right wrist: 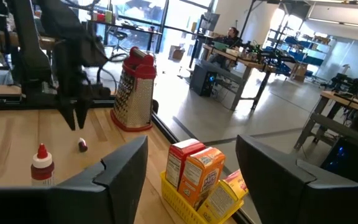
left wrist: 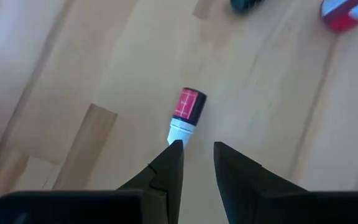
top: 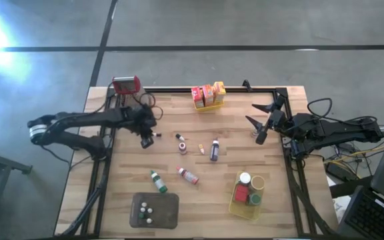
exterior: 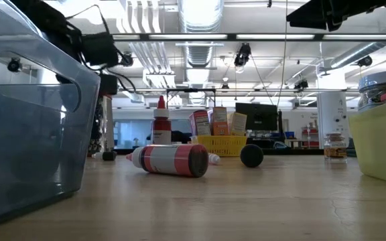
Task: Pick & Place Kitchen Items
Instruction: Put the small pink food coloring bottle into the black bin
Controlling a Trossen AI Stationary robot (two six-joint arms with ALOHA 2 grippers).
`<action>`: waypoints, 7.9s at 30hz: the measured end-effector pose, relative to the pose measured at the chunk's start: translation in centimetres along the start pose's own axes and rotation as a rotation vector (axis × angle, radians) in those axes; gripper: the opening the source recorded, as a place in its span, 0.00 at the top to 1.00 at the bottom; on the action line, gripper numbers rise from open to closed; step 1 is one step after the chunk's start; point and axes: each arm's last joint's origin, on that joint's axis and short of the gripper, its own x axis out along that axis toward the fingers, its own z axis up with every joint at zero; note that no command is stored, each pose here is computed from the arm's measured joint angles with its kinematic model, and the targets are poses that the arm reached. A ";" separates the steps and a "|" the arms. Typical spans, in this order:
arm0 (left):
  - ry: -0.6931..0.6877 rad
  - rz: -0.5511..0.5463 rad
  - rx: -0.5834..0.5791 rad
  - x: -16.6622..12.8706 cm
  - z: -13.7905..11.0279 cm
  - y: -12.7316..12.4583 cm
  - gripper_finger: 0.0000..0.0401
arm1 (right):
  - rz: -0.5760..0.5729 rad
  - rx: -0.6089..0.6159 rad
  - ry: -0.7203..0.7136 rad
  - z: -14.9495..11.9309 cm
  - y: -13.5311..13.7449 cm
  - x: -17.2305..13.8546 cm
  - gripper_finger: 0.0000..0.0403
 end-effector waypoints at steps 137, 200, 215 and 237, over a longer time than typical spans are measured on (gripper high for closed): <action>-0.287 -0.188 0.407 -8.1 23.6 -17.9 0.83 | 0.597 0.197 0.209 1.5 7.7 8.2 0.50; -0.019 -0.049 0.298 -8.5 19.1 -17.3 0.42 | 0.607 0.136 0.275 0.4 8.3 7.6 0.79; -0.802 -0.112 0.212 -5.7 10.8 -20.3 0.45 | 0.635 0.254 -0.153 -2.3 8.9 6.4 0.79; -1.274 -0.232 0.283 -4.3 10.7 -19.1 0.45 | 0.654 0.220 -0.262 -1.1 8.8 6.4 0.82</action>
